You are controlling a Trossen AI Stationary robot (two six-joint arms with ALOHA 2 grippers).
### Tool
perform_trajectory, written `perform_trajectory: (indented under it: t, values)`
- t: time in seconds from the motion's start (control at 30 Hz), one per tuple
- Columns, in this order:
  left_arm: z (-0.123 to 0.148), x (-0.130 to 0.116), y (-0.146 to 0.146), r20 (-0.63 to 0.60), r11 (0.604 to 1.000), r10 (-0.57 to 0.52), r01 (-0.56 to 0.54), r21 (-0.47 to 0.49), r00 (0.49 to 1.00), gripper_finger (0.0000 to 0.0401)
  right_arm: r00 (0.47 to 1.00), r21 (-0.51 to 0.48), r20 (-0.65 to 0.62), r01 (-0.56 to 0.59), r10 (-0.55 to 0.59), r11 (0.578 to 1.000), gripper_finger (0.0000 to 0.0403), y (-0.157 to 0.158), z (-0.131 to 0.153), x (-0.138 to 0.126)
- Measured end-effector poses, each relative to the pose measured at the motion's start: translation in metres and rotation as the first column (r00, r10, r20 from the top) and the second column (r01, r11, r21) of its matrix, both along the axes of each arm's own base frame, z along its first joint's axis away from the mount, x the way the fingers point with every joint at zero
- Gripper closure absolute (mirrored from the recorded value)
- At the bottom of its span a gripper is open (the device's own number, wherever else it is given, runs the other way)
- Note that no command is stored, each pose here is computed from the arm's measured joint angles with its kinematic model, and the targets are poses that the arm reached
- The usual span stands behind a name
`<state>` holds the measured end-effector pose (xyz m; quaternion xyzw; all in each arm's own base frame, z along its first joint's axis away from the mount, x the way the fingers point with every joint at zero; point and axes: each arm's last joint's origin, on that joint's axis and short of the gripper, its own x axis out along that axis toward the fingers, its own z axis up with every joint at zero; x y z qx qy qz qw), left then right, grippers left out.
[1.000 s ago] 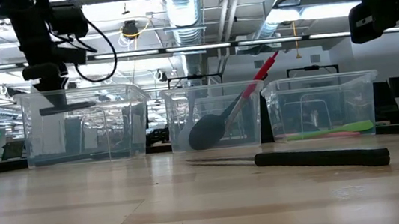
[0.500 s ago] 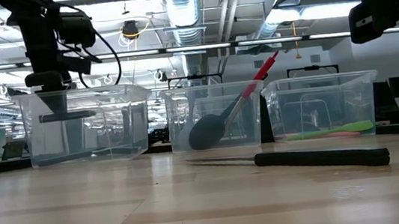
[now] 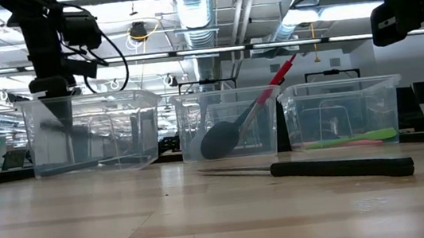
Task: Pick & Place Kitchen Items
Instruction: Put the black knife into the top left transparent bin
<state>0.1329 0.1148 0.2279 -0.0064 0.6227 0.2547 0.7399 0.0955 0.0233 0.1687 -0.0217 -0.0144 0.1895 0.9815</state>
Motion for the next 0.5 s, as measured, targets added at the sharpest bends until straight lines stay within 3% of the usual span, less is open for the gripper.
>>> perform_trajectory:
  t: [0.3, 0.5]
  values:
    - [0.003, 0.001, 0.001, 0.01, 1.0, 0.001, -0.001, 0.011, 1.0, 0.0196, 1.0, 0.0, 0.0, 0.0, 0.0, 1.0, 0.0278, 0.0, 0.0, 0.0]
    - [0.039, 0.006, -0.003, 0.155, 0.997, -0.049, 0.039, 0.069, 0.987, 0.0182, 1.0, 0.0, 0.0, 0.0, 0.0, 1.0, 0.0278, 0.0, 0.0, 0.0]
